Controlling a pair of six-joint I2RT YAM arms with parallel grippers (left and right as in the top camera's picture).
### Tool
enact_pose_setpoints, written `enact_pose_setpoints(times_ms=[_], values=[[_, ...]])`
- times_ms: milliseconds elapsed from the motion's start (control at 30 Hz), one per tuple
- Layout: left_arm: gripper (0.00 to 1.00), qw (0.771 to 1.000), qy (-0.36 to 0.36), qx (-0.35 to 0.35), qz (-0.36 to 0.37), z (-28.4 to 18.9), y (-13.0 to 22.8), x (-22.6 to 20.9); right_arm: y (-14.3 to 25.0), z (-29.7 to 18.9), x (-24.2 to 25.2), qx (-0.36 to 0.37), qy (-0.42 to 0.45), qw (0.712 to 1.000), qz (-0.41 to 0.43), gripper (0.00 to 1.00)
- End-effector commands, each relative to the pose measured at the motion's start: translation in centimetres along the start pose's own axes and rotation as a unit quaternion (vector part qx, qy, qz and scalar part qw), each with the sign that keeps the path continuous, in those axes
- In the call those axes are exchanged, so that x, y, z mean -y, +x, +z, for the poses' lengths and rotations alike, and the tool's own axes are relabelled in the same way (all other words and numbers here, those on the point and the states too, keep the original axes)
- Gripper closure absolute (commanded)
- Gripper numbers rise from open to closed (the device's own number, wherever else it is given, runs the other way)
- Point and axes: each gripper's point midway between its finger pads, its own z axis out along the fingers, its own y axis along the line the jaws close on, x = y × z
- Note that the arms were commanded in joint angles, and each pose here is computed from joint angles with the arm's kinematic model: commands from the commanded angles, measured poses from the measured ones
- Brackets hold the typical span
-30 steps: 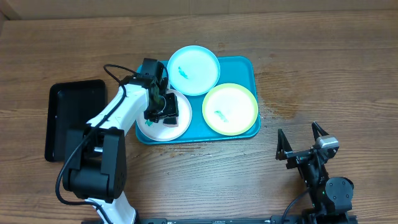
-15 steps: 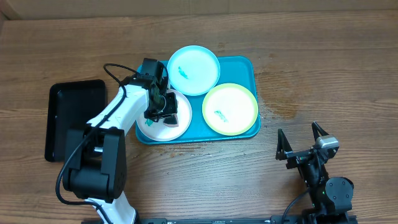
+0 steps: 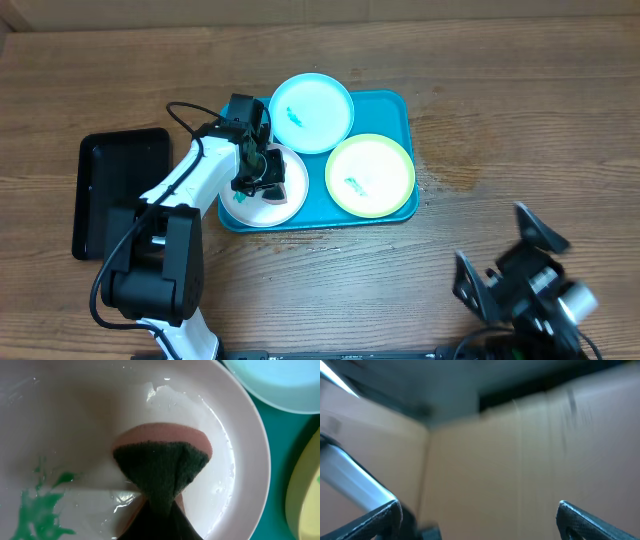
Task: Clean dirty plates on tray and stack at the side
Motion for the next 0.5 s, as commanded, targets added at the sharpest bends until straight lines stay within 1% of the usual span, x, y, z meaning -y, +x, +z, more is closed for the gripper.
enact_pose_setpoints(times_ms=[0,33,100,167,233,300,333,367,400,467], values=[[0.89,1.000,-0.006,0.003,0.000,0.0,0.0,-0.3,-7.5,0.9,-1.2,0.092,-0.008,0.996,-0.017,0.00],[0.89,1.000,-0.007,0.003,0.000,0.0,0.0,-0.3,-9.3,1.5,-1.1,0.098,0.003,0.994,-0.038,0.00],[0.88,1.000,-0.006,0.003,0.000,0.0,0.0,-0.3,-11.3,3.1,-0.3,0.072,0.036,0.993,-0.085,0.00],[0.87,1.000,-0.006,0.003,0.001,0.0,0.0,-0.2,-11.7,5.5,1.9,-0.010,0.088,0.989,-0.122,0.00],[0.86,1.000,-0.006,0.004,0.001,0.0,0.0,-0.2,-10.1,7.5,3.8,-0.122,0.114,0.978,-0.129,0.00],[0.87,1.000,-0.006,0.004,0.001,0.0,0.0,-0.2,-7.1,8.9,4.7,-0.240,0.109,0.960,-0.090,0.00],[0.87,1.000,-0.006,0.004,0.000,0.0,0.0,-0.2,-5.3,9.2,4.5,-0.294,0.093,0.949,-0.056,0.00],[0.89,1.000,-0.006,0.005,0.000,0.0,-0.1,-0.2,-3.2,9.3,3.8,-0.352,0.071,0.933,0.000,0.00],[0.89,1.000,-0.005,0.005,-0.004,0.0,-0.1,-0.2,-1.7,9.3,3.2,-0.389,0.053,0.919,0.038,0.00],[0.89,1.000,-0.005,0.006,-0.013,0.0,-0.1,-0.2,0.6,10.1,1.9,-0.432,0.006,0.896,0.104,0.00]])
